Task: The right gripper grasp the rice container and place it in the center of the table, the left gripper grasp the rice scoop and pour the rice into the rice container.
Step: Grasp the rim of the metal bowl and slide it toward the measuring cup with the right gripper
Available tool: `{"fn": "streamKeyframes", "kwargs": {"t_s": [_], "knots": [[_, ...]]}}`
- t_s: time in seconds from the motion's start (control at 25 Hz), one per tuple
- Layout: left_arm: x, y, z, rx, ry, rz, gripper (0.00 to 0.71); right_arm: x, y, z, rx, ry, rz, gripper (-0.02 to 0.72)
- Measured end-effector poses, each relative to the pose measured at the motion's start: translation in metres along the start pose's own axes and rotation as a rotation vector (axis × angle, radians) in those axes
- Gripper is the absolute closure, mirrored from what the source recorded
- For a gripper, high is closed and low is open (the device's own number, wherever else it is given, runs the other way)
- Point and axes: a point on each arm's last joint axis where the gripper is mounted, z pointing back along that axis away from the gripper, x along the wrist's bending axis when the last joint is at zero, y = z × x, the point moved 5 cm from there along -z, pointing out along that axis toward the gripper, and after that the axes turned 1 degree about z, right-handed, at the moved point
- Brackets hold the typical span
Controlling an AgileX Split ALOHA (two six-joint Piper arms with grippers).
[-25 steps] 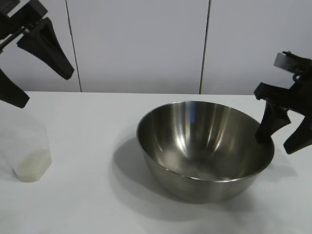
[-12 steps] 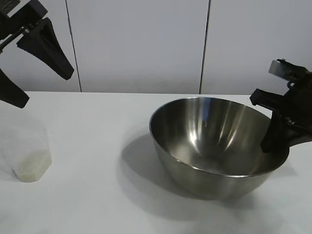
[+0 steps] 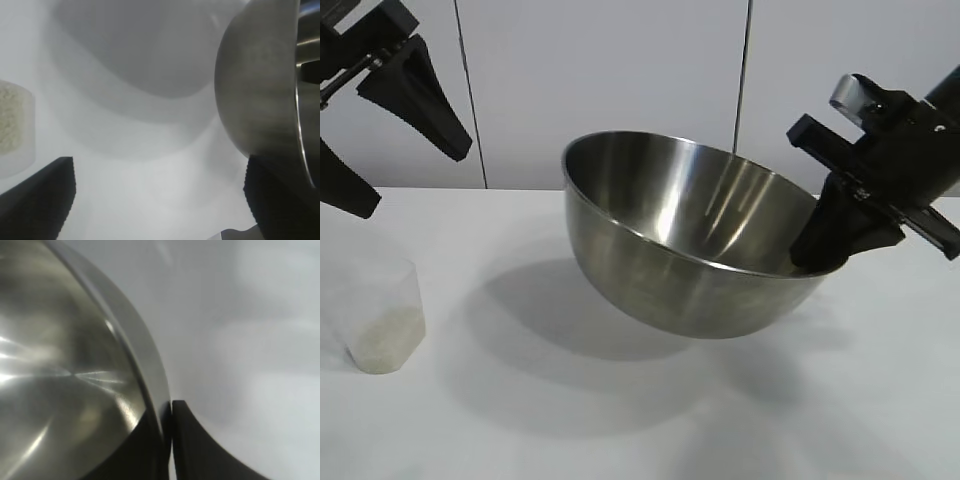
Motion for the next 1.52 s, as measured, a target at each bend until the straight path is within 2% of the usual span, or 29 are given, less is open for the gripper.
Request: {"fn": "streamKeyframes", "kwargs": {"t_s": [0.16, 0.28, 0.6, 0.92, 1.04, 1.2, 1.28, 1.4, 1.52], "knots": [[0.000, -0.001, 0.000, -0.004, -0.001, 0.000, 0.053, 0.032, 0.007, -0.020, -0.017, 0.032, 0.067, 0.684], [0.000, -0.001, 0.000, -0.005, -0.002, 0.000, 0.053, 0.044, 0.012, -0.033, -0.012, 0.059, 0.072, 0.684], [0.000, -0.001, 0.000, -0.006, -0.002, 0.000, 0.053, 0.055, 0.020, -0.078, -0.031, 0.104, 0.055, 0.684], [0.000, -0.001, 0.000, -0.007, -0.002, 0.000, 0.053, 0.056, 0.014, -0.084, -0.078, 0.110, 0.051, 0.678], [0.000, -0.001, 0.000, -0.007, -0.002, 0.000, 0.053, 0.057, 0.013, -0.084, -0.080, 0.105, 0.053, 0.602], [0.000, -0.001, 0.000, -0.007, -0.002, 0.000, 0.053, 0.058, 0.013, -0.083, -0.079, 0.100, 0.055, 0.393], [0.000, -0.001, 0.000, -0.007, -0.002, 0.000, 0.053, 0.058, 0.013, -0.083, -0.076, 0.099, 0.053, 0.333], [0.000, -0.001, 0.000, -0.007, -0.002, 0.000, 0.053, 0.061, 0.012, -0.078, -0.085, 0.093, 0.060, 0.302], [0.000, -0.001, 0.000, -0.007, -0.002, 0.000, 0.053, 0.072, 0.002, -0.055, -0.138, 0.068, 0.084, 0.294]]}}
